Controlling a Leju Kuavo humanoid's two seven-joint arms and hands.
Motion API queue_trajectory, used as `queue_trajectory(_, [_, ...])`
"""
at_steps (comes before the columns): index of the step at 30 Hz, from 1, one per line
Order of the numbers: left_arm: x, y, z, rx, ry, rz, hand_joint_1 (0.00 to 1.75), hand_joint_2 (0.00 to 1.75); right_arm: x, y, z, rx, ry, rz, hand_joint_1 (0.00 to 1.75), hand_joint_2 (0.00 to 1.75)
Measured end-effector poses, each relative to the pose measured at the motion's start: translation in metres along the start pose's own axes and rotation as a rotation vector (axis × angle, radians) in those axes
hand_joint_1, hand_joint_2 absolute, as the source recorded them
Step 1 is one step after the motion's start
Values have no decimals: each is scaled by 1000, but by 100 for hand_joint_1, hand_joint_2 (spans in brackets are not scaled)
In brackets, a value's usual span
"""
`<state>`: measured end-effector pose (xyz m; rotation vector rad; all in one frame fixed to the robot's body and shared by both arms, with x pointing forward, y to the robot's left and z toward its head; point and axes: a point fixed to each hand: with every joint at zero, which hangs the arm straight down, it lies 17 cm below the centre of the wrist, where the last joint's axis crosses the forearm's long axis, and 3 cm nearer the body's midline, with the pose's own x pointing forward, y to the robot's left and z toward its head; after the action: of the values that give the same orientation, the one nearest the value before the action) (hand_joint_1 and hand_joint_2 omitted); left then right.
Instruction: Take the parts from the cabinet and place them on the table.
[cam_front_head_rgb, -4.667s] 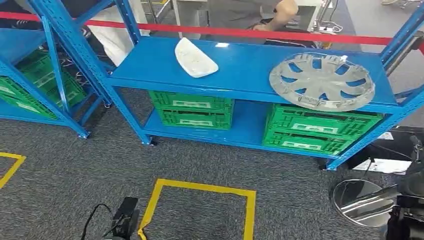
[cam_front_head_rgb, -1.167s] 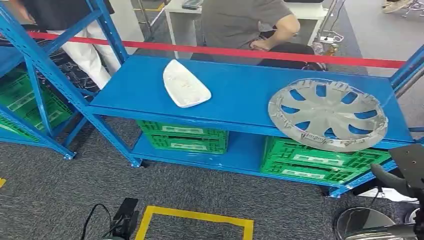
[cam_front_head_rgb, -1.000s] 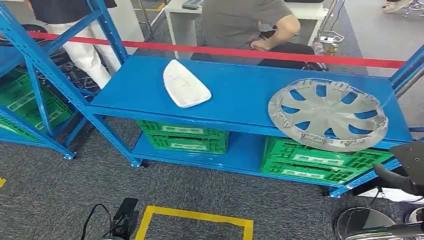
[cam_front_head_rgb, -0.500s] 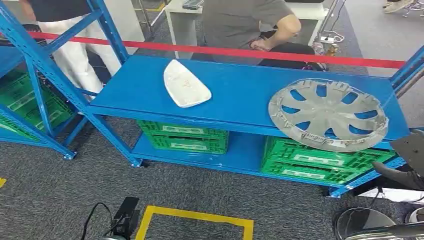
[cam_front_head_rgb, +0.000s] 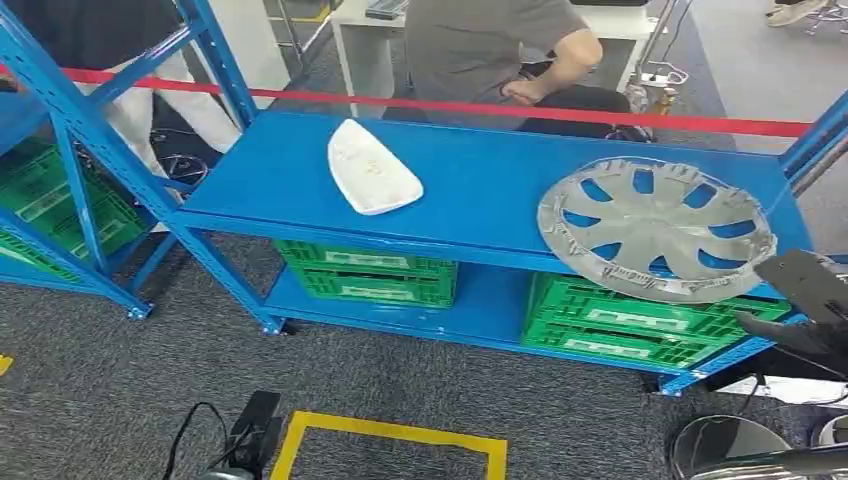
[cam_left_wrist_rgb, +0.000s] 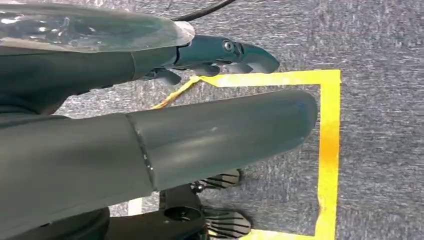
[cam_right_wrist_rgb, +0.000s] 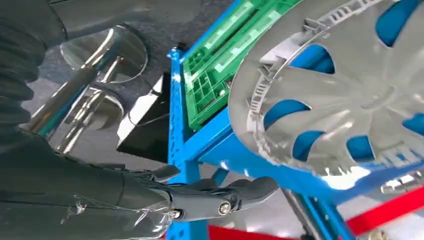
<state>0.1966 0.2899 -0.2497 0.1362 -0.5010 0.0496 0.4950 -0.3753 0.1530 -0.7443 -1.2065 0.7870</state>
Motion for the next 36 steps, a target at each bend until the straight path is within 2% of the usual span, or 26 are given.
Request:
queue_trajectory(9, [1, 0, 0, -1, -2, -1, 0, 0, -6, 2, -17, 5, 8, 59, 0, 175])
queue_trajectory(13, [5, -2, 0, -9, -11, -5, 0, 0, 13, 1, -33, -17, -53, 254, 0, 175])
queue_trajectory(19, [8, -3, -1, -13, -16, -8, 0, 0, 23, 24, -40, 47, -86, 392, 0, 175])
queue_trajectory(25, [12, -3, -2, -11, -20, 3, 0, 0, 54, 64, -46, 158, -184, 557, 0, 175])
queue_trajectory(36, [11, -3, -1, -10, -17, 5, 0, 0, 74, 105, -47, 251, -247, 652, 0, 175])
